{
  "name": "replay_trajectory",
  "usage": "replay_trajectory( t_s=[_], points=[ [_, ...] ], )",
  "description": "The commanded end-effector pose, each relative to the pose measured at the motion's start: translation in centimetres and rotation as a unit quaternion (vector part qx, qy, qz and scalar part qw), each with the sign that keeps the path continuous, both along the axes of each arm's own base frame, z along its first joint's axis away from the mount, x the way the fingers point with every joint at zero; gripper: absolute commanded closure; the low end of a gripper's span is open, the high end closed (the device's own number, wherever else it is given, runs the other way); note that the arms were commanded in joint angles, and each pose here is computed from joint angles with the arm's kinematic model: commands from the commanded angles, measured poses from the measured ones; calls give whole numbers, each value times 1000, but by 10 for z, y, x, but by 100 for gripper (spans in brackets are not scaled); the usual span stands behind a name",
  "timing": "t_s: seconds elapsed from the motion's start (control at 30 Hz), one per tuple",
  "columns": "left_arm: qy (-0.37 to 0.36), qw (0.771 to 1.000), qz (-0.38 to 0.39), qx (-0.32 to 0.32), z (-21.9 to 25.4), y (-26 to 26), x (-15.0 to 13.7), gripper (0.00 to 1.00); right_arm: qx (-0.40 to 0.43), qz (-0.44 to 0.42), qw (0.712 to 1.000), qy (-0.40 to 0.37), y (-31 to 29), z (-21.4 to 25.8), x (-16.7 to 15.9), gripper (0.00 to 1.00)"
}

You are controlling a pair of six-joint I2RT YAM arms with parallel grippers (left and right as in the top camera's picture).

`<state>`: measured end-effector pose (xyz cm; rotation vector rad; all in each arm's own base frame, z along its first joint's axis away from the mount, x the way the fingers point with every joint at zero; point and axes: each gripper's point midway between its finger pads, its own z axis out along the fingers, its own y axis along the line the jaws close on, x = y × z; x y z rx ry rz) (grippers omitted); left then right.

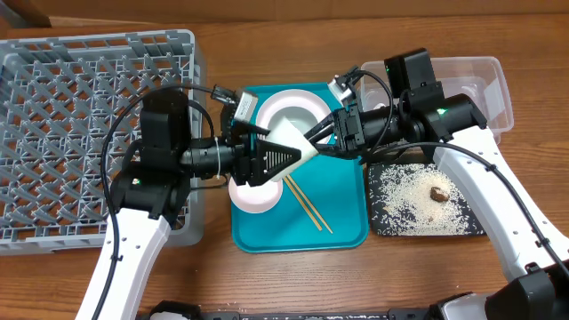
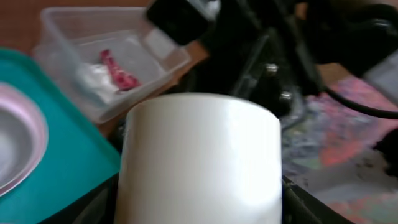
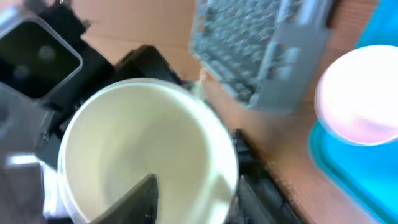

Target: Sort waste into correct bins and load items into the dishwasher

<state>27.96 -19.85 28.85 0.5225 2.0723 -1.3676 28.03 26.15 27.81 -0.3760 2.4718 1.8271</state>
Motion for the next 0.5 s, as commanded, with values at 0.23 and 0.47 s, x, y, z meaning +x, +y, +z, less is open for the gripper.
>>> replay_trajectory(
  t_s=[0.23, 0.47],
  points=[
    [64, 958, 228, 162, -57, 118, 28, 66, -313, -237, 920, -4, -128, -87, 66, 46],
    [225, 841, 434, 231, -99, 249, -15, 72, -373, -260, 890, 27, -195, -95, 46, 45]
  ],
)
